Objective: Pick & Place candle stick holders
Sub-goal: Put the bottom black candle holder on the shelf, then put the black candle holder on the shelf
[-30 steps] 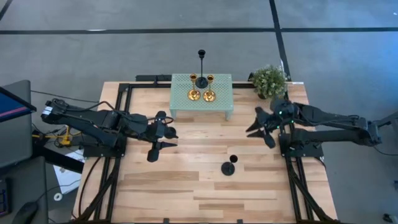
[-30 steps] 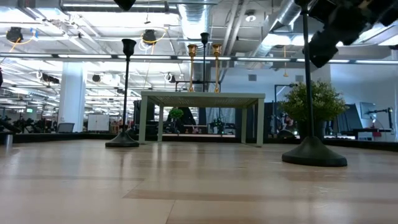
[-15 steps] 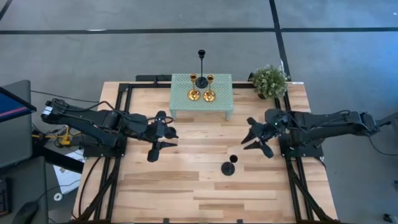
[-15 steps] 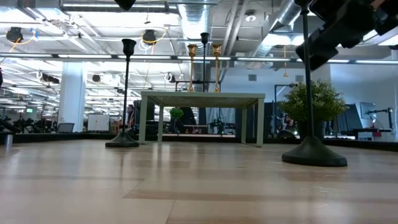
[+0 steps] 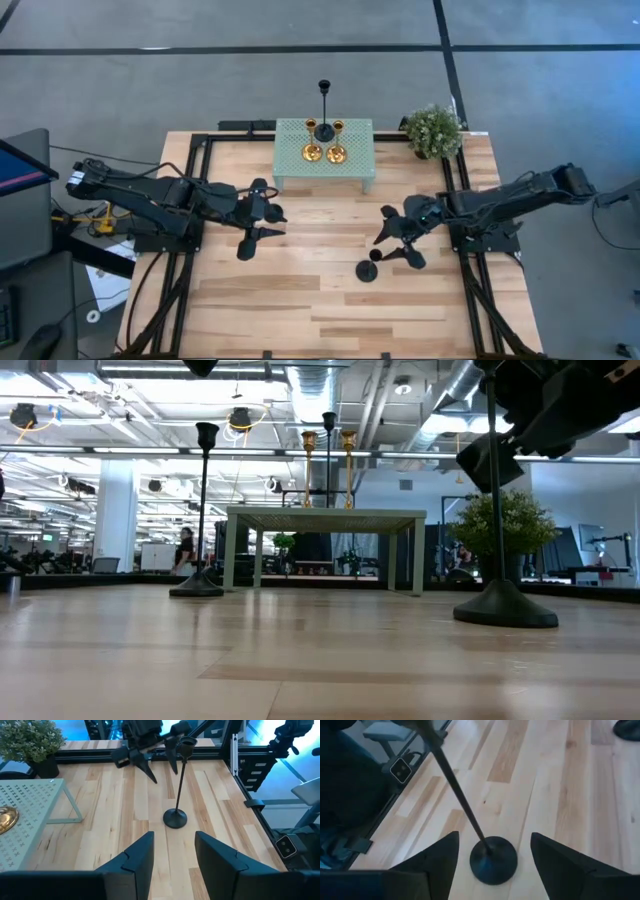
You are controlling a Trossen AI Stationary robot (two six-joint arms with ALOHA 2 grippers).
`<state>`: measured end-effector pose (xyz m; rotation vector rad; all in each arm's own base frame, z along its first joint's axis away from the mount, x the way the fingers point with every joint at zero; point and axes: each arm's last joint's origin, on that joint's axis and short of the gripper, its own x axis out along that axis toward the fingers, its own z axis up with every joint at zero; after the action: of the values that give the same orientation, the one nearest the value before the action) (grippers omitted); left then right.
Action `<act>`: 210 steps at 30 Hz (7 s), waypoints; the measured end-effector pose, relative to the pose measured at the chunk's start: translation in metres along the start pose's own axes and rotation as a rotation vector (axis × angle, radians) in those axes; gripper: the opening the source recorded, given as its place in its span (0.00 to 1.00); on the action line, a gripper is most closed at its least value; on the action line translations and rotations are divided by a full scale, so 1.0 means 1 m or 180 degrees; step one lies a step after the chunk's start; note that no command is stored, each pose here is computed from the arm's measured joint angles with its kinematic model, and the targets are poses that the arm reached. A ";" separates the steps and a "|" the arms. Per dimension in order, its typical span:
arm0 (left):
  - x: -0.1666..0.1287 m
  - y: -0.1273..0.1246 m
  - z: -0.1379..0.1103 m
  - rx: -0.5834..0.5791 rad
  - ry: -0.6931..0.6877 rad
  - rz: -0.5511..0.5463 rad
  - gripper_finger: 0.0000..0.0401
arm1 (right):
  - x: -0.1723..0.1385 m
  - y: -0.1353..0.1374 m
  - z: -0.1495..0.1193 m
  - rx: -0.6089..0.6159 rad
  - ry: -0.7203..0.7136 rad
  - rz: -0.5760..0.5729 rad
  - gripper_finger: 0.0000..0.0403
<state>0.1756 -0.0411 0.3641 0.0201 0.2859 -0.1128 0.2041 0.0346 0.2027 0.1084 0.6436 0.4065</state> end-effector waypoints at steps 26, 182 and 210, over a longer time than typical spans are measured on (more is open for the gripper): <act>0.000 0.000 0.000 0.0000 0.0000 -0.0001 0.35 | 0.056 0.008 -0.008 0.0221 0.0094 0.0265 0.31; -0.039 0.016 -0.006 0.0059 0.0015 0.1127 0.03 | -0.078 -0.059 0.020 0.0568 -0.0902 -0.1320 0.00; -0.004 -0.011 -0.137 -0.0822 0.0754 0.1314 0.01 | -0.070 -0.052 0.024 0.0388 -0.1149 -0.1415 0.00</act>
<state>0.1319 -0.0468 0.2338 -0.1644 0.5251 0.3392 0.1851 -0.0405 0.2498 0.1465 0.3200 -0.0836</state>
